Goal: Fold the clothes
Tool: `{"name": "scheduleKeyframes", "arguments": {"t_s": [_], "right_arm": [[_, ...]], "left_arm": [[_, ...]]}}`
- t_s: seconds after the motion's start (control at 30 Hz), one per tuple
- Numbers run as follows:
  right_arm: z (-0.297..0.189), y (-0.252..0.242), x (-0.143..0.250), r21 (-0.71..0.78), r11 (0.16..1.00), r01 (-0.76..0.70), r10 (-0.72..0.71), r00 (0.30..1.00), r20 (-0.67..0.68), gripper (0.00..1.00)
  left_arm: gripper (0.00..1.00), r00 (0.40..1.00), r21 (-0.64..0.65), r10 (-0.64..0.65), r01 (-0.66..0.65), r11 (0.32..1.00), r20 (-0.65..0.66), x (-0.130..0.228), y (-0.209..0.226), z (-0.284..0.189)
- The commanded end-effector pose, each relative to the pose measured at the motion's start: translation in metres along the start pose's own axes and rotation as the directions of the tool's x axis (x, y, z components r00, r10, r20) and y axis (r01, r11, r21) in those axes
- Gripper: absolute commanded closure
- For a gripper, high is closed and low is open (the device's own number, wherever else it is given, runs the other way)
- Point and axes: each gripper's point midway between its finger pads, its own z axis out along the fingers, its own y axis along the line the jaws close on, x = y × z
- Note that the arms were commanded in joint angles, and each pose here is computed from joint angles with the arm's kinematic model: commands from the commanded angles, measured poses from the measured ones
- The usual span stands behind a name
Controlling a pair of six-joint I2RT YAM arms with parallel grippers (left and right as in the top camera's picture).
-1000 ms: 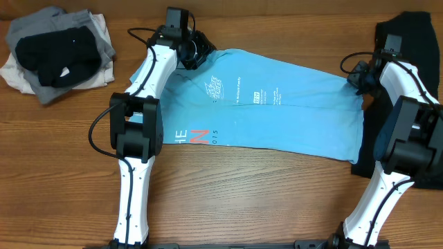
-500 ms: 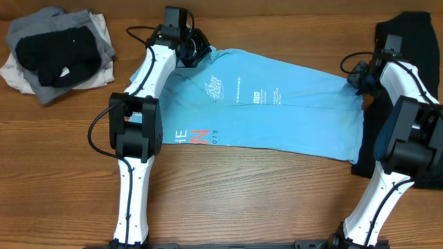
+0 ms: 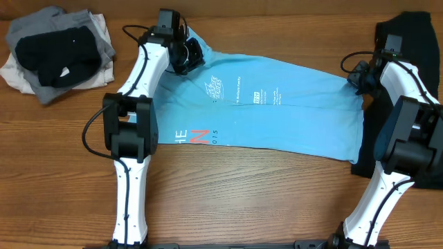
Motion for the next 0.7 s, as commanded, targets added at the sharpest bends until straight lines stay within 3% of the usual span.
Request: {"name": "scheduleKeyframes", "arguments": {"t_s": [0.0, 0.17, 0.3, 0.67], "right_arm": [[-0.012, -0.009, -0.008, 0.022, 0.999, -0.038, 0.038, 0.999, 0.023, 0.96], [-0.031, -0.008, -0.012, 0.014, 0.998, -0.066, 0.065, 0.997, 0.037, 0.96], [-0.053, -0.006, -0.016, 0.001, 0.995, -0.104, 0.104, 0.993, 0.058, 0.96], [-0.079, -0.012, -0.006, 0.021, 0.99, -0.139, 0.138, 0.99, 0.03, 0.96]], "left_arm": [[0.96, 0.973, -0.078, 0.188, -0.179, 0.981, 0.132, -0.025, -0.02, -0.056], [0.96, 0.951, -0.11, 0.284, -0.272, 0.956, 0.12, -0.019, -0.027, -0.081], [0.96, 0.954, -0.17, 0.288, -0.271, 0.947, 0.081, -0.009, -0.017, -0.093], [0.96, 0.953, -0.463, 0.295, -0.233, 0.855, 0.065, 0.0, 0.02, -0.136]]}}
